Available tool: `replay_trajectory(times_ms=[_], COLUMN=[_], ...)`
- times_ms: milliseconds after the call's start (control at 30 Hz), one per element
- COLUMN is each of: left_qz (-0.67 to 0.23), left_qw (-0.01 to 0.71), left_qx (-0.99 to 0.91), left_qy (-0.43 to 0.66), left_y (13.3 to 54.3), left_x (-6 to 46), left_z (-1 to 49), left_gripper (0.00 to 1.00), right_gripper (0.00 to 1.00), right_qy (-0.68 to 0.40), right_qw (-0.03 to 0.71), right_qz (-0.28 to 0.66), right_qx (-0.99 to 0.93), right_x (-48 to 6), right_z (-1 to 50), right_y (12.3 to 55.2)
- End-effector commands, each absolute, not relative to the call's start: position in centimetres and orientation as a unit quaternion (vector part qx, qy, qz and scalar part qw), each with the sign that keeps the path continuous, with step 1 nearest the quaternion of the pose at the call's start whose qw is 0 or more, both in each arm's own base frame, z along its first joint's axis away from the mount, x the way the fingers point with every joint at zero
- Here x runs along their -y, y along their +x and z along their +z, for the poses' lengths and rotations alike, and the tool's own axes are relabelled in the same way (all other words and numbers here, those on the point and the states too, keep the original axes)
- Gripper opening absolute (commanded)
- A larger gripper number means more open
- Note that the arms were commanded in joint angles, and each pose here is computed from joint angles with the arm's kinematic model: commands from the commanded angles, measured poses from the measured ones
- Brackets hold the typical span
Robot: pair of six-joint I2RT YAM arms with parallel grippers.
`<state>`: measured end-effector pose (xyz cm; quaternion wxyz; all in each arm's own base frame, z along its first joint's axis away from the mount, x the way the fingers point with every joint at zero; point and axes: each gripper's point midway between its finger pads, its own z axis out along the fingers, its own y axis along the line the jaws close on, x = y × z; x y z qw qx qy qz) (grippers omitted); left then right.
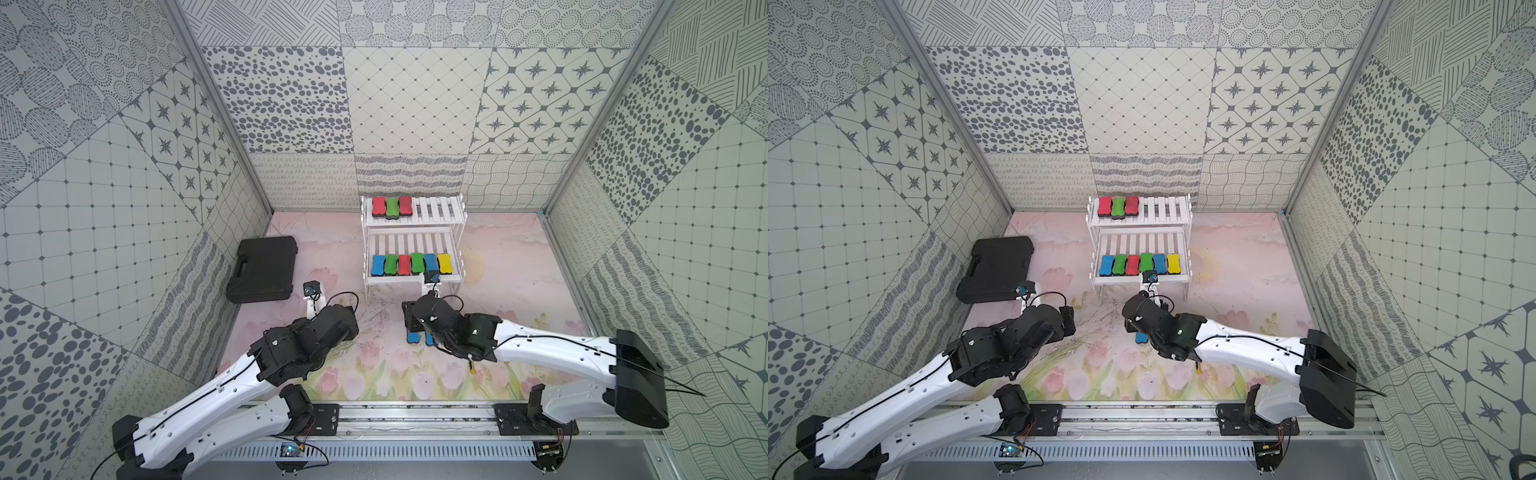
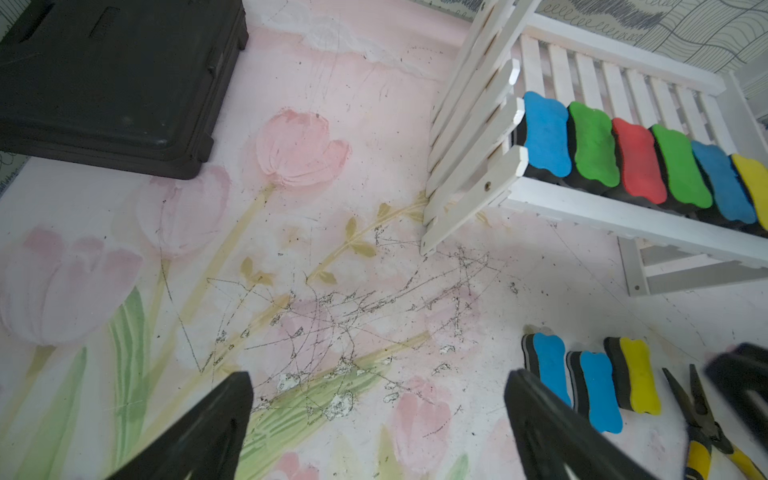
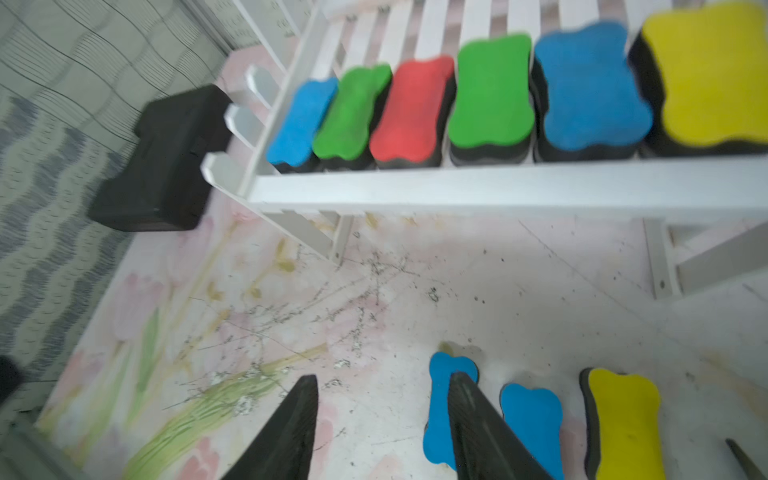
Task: Remove the whiteboard erasers from the shelf
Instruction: Place the whiteboard eraser at the center of the board, then pick up the whiteboard eraser from the shelf.
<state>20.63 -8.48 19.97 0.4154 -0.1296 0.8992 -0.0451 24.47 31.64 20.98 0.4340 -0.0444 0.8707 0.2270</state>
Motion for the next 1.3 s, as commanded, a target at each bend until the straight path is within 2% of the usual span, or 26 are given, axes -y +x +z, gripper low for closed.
replay_trajectory(times_ms=[0,133,267,600,800,1267], left_qz=[-0.057,-0.058,-0.06,-0.062,-0.062,-0.059], left_qw=[0.404,0.396,0.392,0.393,0.394,0.399], left_qx=[-0.903,-0.907,-0.909,-0.908,-0.908,-0.906], left_qy=[-0.134,-0.131,-0.128,-0.129,-0.13,-0.13], left_y=[20.7,20.8,20.9,20.7,20.7,20.9], left_x=[9.1,9.5,9.8,9.7,9.7,9.5], left_z=[19.0,18.6,18.7,19.0,19.0,19.3], left_gripper=[1.0,1.0,1.0,1.0,0.99,1.0], right_gripper=[0.52,0.52,0.52,0.52,0.52,0.51], right_qy=[-0.101,-0.106,-0.081,-0.098,-0.108,-0.095], right_qw=[0.458,0.491,0.501,0.507,0.489,0.471], right_qz=[0.236,0.231,0.236,0.132,0.139,0.152], right_qx=[-0.851,-0.833,-0.829,-0.846,-0.854,-0.864], right_x=[-31.5,-31.2,-30.7,-32.1,-33.0,-32.8], right_z=[26.5,32.4,35.8,36.3,35.4,34.0], right_y=[25.4,28.7,34.0,43.5,45.4,46.5])
